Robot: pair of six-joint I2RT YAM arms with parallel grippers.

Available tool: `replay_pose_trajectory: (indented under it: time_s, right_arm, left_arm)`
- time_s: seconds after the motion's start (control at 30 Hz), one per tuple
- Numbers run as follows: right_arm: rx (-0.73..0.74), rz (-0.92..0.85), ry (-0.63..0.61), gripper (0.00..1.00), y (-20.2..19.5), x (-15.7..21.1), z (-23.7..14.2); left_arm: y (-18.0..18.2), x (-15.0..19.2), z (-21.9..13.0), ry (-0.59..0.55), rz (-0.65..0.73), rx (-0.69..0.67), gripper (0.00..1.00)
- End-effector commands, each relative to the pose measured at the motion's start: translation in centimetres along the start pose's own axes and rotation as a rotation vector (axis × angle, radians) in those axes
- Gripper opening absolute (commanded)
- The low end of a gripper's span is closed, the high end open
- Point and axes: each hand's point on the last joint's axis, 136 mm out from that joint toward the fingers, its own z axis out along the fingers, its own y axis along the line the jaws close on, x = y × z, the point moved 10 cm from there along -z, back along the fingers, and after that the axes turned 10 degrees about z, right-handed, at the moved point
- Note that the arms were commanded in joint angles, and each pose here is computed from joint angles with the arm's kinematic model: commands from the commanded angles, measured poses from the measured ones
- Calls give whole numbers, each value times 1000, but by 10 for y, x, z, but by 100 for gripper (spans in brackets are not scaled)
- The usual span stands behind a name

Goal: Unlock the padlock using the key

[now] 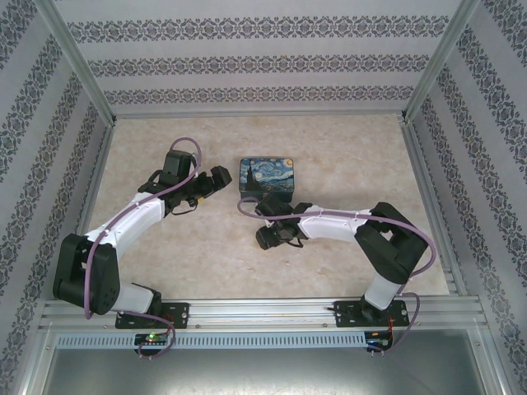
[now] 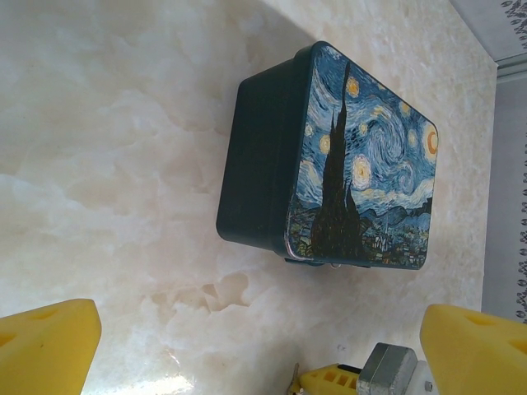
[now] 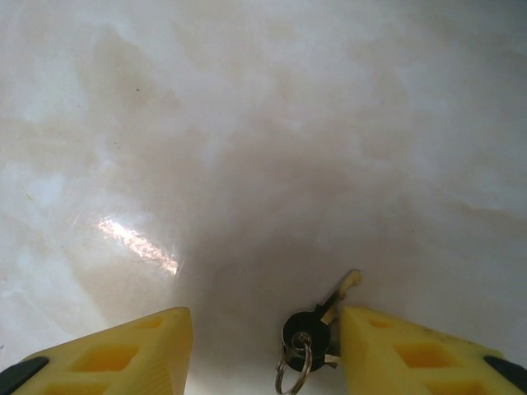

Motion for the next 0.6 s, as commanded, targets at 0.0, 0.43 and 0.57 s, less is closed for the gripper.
replay_pose_trajectory:
  time_s: [0.0,0.43,0.57]
  right_arm:
    - [96,13,85,49,1,12,10]
    - [229,-97,152,43,3,25,10]
    - [243,-100,166,33,-1,31,14]
  left_arm:
    - [4,-1,2,-7,-16,13,100]
    - [2,-4,3,-8,-13,19,100]
    - [3,-4,4,-6,-14,14,100]
